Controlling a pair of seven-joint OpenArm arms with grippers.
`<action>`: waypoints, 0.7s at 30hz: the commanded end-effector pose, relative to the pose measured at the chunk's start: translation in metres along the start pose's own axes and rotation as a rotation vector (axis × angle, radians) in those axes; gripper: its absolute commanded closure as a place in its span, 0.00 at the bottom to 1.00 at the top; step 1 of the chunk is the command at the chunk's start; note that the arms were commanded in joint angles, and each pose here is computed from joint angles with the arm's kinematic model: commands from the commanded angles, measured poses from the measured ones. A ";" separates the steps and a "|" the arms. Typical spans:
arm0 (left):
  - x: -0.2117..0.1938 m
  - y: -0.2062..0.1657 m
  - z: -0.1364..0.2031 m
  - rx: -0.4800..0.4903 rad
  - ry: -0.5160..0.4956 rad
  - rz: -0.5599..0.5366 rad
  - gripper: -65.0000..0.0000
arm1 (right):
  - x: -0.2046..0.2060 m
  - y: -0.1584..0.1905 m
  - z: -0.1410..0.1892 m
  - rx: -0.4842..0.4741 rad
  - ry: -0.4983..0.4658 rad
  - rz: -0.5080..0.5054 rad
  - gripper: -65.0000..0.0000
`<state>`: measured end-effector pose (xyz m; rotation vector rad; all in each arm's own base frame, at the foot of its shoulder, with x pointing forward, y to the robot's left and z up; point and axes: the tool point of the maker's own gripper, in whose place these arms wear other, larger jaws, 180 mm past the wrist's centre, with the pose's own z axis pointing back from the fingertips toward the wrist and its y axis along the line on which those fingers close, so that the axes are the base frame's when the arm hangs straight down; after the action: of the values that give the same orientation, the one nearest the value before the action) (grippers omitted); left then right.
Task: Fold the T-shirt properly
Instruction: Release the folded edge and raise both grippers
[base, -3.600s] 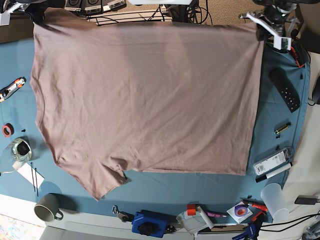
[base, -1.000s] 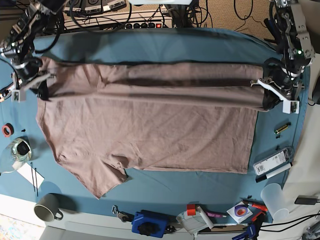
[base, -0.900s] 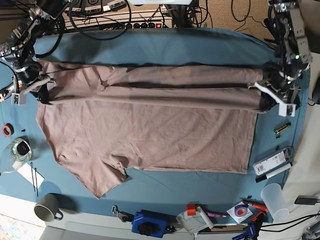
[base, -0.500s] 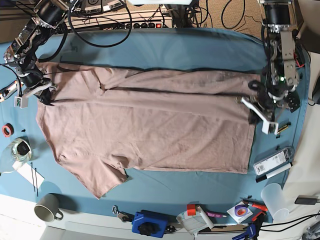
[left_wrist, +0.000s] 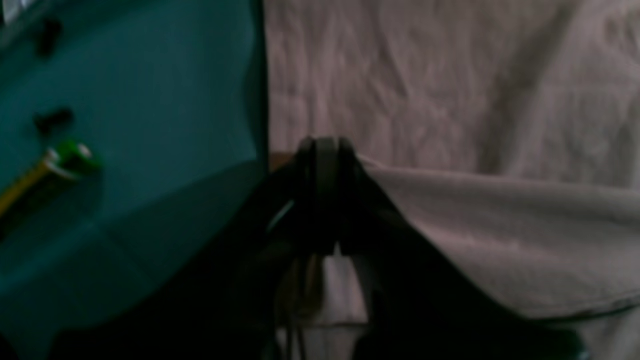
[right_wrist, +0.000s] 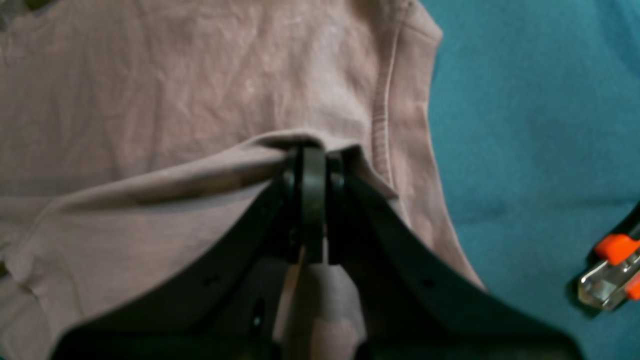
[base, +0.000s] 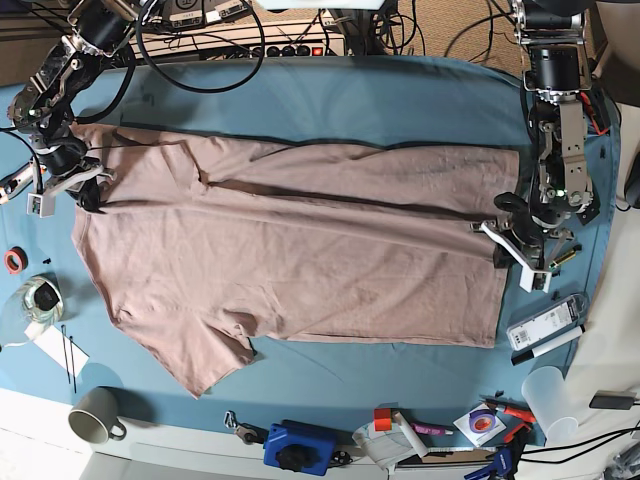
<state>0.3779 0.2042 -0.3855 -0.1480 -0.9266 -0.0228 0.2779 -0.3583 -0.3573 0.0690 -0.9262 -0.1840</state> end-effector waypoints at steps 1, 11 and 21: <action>0.024 0.005 0.002 0.010 -0.064 -0.013 1.00 | 0.023 -0.005 0.004 -0.009 -0.072 0.021 1.00; 0.024 0.005 0.002 0.009 -0.063 -0.013 1.00 | 0.025 -0.006 0.005 -0.012 -0.081 0.019 1.00; 0.024 0.004 0.002 0.004 -0.063 -0.017 0.68 | 0.042 -0.006 0.006 -0.011 -0.156 0.027 0.77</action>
<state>0.3784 0.2041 -0.3850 -0.1469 -0.9277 -0.0278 0.2870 -0.3636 -0.3431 0.0514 -1.0126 -0.1836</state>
